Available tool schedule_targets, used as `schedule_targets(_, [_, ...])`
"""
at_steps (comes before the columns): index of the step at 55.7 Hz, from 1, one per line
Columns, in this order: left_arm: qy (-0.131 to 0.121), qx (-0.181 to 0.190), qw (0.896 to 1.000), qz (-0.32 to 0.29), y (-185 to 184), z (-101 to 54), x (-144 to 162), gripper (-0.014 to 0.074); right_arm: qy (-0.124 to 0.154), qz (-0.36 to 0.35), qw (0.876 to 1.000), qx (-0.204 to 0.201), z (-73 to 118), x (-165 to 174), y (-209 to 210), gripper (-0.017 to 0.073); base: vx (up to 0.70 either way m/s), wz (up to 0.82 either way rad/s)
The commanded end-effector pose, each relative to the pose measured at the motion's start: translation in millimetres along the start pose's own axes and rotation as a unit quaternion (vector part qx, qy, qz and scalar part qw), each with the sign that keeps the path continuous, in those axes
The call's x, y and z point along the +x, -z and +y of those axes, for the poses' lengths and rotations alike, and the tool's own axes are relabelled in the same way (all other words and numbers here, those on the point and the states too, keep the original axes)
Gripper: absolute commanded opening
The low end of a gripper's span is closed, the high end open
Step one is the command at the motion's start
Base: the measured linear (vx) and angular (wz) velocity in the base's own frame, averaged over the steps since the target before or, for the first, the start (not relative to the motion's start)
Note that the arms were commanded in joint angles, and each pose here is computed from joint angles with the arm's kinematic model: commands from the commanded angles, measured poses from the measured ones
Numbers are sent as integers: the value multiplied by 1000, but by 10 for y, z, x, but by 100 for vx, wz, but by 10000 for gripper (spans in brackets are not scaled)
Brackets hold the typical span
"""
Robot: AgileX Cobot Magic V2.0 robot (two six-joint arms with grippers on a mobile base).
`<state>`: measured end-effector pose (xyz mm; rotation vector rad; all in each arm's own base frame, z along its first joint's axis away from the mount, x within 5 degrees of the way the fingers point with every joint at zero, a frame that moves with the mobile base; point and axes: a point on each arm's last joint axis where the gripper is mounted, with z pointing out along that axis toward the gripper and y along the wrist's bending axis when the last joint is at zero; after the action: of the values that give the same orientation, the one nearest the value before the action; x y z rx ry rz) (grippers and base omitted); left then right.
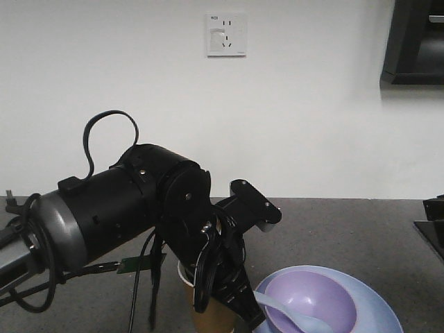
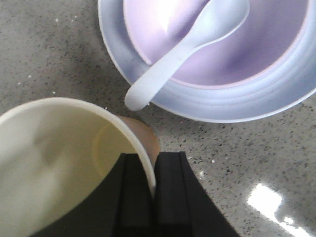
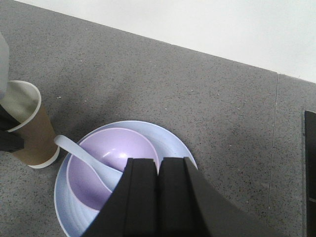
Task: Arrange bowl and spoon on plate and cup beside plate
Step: 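Carry the paper cup beside the plate and set it down with left gripper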
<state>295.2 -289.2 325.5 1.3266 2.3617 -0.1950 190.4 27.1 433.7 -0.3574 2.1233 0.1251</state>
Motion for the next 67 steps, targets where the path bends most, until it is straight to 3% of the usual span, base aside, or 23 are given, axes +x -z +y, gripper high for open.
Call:
schedule_targets(1, [5, -7, 997, -72, 331, -22, -108, -5, 4, -49, 999, 14, -14, -110, 101, -11, 0, 0])
schedule_targets(14, [5, -2, 999, -41, 199, -19, -84, 5, 3, -49, 999, 13, -13, -108, 101, -11, 0, 0])
schedule_targets(21, [6, 0, 999, -34, 155, -21, -80, 52, 3, -49, 999, 13, -13, -108, 101, -11, 0, 0])
schedule_targets(51, [5, 3, 1000, -20, 208, -26, -62, 514, 3, -48, 999, 13, -13, -107, 101, -8, 0, 0])
schedule_targets(67, [1, -9, 998, -57, 546, 4, -196, 535, 2, -48, 999, 12, -11, -108, 101, -8, 0, 0])
